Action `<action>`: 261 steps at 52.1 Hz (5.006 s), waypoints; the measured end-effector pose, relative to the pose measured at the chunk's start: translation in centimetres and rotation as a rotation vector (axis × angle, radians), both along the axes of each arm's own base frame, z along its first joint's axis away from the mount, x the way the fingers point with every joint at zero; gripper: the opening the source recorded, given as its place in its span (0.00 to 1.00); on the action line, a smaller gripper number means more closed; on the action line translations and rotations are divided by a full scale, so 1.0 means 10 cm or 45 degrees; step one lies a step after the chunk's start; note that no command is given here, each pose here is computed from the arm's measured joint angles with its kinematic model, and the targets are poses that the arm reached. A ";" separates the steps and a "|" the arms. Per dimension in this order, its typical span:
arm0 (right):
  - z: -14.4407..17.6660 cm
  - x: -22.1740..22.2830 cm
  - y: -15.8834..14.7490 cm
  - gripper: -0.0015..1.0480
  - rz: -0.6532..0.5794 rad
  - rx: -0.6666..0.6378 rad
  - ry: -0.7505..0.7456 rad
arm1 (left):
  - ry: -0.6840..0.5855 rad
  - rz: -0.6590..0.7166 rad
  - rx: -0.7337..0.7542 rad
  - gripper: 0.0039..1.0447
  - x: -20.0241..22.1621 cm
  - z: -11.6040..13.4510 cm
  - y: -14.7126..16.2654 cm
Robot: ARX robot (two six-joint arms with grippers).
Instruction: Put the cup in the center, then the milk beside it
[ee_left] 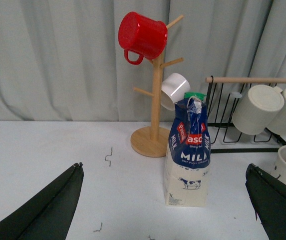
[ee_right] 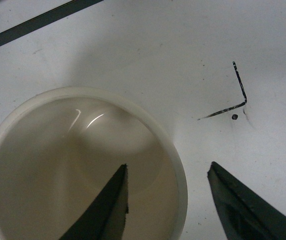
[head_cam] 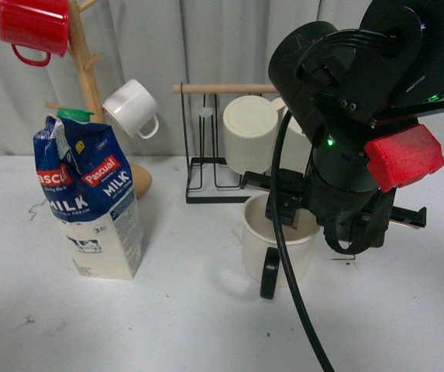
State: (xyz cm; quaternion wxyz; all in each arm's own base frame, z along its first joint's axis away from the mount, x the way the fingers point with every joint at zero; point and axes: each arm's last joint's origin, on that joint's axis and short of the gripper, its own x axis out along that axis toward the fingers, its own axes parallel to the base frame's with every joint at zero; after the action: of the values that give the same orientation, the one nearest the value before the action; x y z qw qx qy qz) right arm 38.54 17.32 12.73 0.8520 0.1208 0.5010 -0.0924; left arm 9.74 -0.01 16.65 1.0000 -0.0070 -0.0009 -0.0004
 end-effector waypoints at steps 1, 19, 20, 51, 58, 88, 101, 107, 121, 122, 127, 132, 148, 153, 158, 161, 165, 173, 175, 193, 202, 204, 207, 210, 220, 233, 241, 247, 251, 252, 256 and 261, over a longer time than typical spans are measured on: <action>0.00 0.00 0.00 0.52 0.000 0.001 -0.002 | 0.000 0.000 0.000 0.94 0.00 0.00 0.00; 0.26 -0.16 -0.06 0.93 0.051 0.120 -0.127 | 0.000 0.000 0.000 0.94 0.00 0.00 0.00; 0.35 -0.19 -0.08 0.94 0.055 0.143 -0.164 | 0.000 0.000 0.000 0.94 0.00 0.00 0.00; 1.32 -1.62 -1.14 0.48 0.136 -0.206 -1.395 | 0.000 0.000 0.000 0.94 0.00 0.00 0.00; 1.04 -1.84 -1.30 0.24 0.221 -0.290 -1.347 | 0.000 0.000 0.000 0.94 0.00 0.00 0.00; 0.43 -2.64 -1.73 0.02 0.243 -0.323 -1.360 | 0.000 0.000 0.000 0.94 0.00 0.00 0.00; 0.43 -2.69 -1.73 0.02 0.243 -0.322 -1.358 | 0.000 0.000 0.000 0.94 0.00 0.00 0.00; 0.43 -2.72 -1.73 0.02 0.243 -0.323 -1.363 | 0.000 0.000 0.000 0.94 0.00 0.00 0.00; 0.43 -2.77 -1.73 0.02 0.242 -0.323 -1.363 | 0.000 0.000 0.000 0.94 0.00 0.00 0.00; 0.43 -2.77 -1.73 0.02 0.243 -0.323 -1.361 | 0.000 0.000 0.000 0.94 0.00 0.00 0.00; 0.41 -2.80 -1.73 0.02 0.245 -0.320 -1.337 | 0.000 0.000 0.000 0.94 0.00 0.00 0.00; 0.41 -2.88 -1.73 0.02 0.244 -0.323 -1.361 | 0.001 0.000 0.000 0.94 0.00 0.00 0.00; 0.39 -2.88 -1.73 0.23 0.245 -0.322 -1.347 | 0.000 0.000 0.000 0.94 0.00 0.00 0.00; 0.39 -2.88 -1.73 0.38 0.245 -0.322 -1.347 | 0.000 0.000 0.000 0.94 0.00 0.00 0.00; 0.39 -2.88 -1.73 0.55 0.245 -0.322 -1.347 | 0.235 -0.038 -0.047 0.94 -0.01 -0.01 0.01; 0.40 -2.88 -1.73 0.68 0.246 -0.321 -1.348 | 0.481 -0.042 -0.105 0.94 0.02 0.08 0.04; 0.40 -2.88 -1.73 0.78 0.246 -0.322 -1.348 | 0.515 -0.040 -0.148 0.94 0.06 0.22 0.08; 0.40 -2.88 -1.73 0.94 0.246 -0.321 -1.348 | 0.298 -0.042 -0.125 0.94 0.31 0.61 0.14; 0.40 -2.88 -1.73 0.93 0.246 -0.321 -1.348 | 0.291 -0.066 -0.123 0.94 0.41 0.62 0.13; 0.40 -2.88 -1.73 0.94 0.246 -0.322 -1.348 | 0.223 -0.258 -0.018 0.94 1.49 0.77 -0.10; 0.40 -2.88 -1.73 0.94 0.246 -0.321 -1.348 | 0.406 -0.300 0.018 0.94 1.95 0.47 -0.13; 0.39 -2.88 -1.73 0.94 0.246 -0.322 -1.347 | 0.415 -0.307 0.022 0.94 2.00 0.46 -0.13; 0.39 -2.88 -1.73 0.94 0.246 -0.322 -1.347 | 0.421 -0.306 0.032 0.94 2.12 0.46 -0.13; 0.40 -2.88 -1.73 0.94 0.246 -0.321 -1.348 | 0.415 -0.310 0.045 0.94 2.21 0.48 -0.13; 0.40 -2.88 -1.73 0.94 0.246 -0.322 -1.348 | 0.496 -0.372 0.030 0.94 2.33 0.40 -0.13; 0.39 -2.88 -1.73 0.94 0.246 -0.322 -1.347 | 0.582 -0.391 0.022 0.94 2.41 0.28 -0.20; 0.40 -2.88 -1.73 0.94 0.245 -0.322 -1.348 | 0.633 -0.397 0.040 0.94 2.43 0.20 -0.31; 0.40 -2.88 -1.73 0.94 0.245 -0.322 -1.348 | 0.706 -0.375 0.073 0.94 2.49 0.06 -0.37; 0.40 -2.88 -1.73 0.94 0.245 -0.322 -1.348 | 0.736 -0.352 0.088 0.94 2.51 0.01 -0.37; 0.40 -2.88 -1.73 0.94 0.246 -0.321 -1.348 | 0.740 -0.348 0.091 0.94 2.53 0.01 -0.38; 0.39 -2.88 -1.73 0.94 0.246 -0.322 -1.347 | 0.730 -0.328 0.099 0.93 2.57 0.03 -0.38; 0.40 -2.88 -1.73 0.94 0.245 -0.322 -1.348 | 0.726 -0.315 0.100 0.77 2.57 0.03 -0.39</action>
State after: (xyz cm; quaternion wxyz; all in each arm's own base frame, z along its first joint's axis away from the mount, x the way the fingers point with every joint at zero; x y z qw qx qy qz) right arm 9.73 0.00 16.68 1.0000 0.0012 -0.0020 0.0000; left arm 35.47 -3.95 17.00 0.9518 0.0319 0.2803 -0.1201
